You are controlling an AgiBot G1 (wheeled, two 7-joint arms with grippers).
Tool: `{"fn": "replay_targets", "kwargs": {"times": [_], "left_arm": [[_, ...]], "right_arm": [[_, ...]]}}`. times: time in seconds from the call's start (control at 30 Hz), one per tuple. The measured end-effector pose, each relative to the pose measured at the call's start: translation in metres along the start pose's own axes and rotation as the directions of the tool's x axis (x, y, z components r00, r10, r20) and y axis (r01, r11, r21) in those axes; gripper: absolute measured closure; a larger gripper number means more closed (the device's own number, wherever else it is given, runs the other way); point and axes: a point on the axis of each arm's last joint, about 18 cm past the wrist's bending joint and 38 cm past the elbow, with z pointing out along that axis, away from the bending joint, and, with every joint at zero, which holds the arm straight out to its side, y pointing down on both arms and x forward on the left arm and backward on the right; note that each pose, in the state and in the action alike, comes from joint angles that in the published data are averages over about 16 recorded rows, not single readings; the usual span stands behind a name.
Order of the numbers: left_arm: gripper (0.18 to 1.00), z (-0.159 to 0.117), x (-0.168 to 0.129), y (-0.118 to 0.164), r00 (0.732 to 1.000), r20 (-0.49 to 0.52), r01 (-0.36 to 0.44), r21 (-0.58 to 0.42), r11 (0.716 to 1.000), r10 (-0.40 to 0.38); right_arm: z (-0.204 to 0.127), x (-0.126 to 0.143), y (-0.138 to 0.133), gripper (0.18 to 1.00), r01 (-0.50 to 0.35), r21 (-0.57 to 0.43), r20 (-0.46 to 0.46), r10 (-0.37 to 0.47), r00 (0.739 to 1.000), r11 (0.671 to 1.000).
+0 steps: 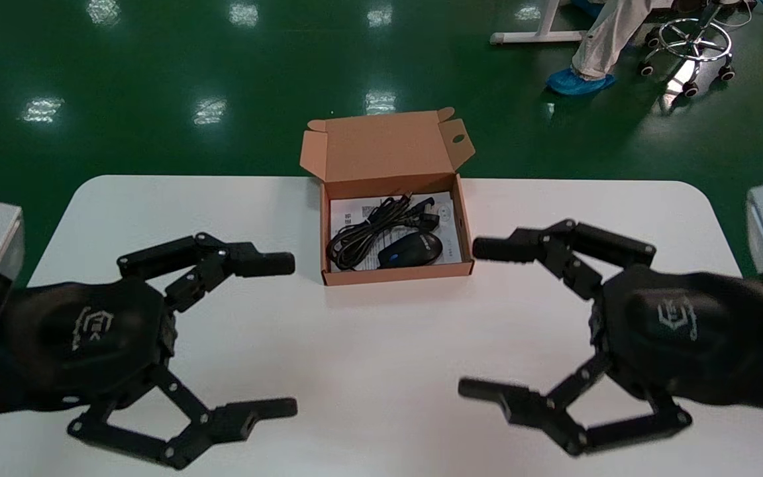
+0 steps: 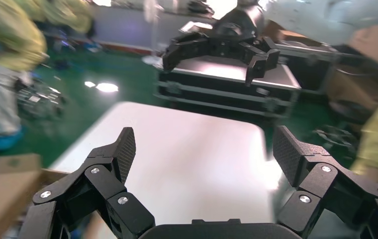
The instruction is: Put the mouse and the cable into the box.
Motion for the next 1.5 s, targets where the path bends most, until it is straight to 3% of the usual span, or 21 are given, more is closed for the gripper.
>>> {"fn": "replay_targets", "kwargs": {"times": [0.4, 1.5], "left_arm": [[0.184, 0.000, 0.015, -0.003, 0.998, -0.047, 0.032, -0.033, 0.999, -0.033], [0.184, -0.001, 0.010, -0.002, 0.999, -0.030, 0.031, -0.023, 0.999, -0.032]], "right_arm": [[0.001, -0.028, -0.003, 0.178, -0.027, -0.050, 0.086, 0.032, 0.996, 0.998], [0.001, -0.018, -0.002, 0.178, -0.023, -0.032, 0.054, 0.025, 0.998, 0.999]]}}
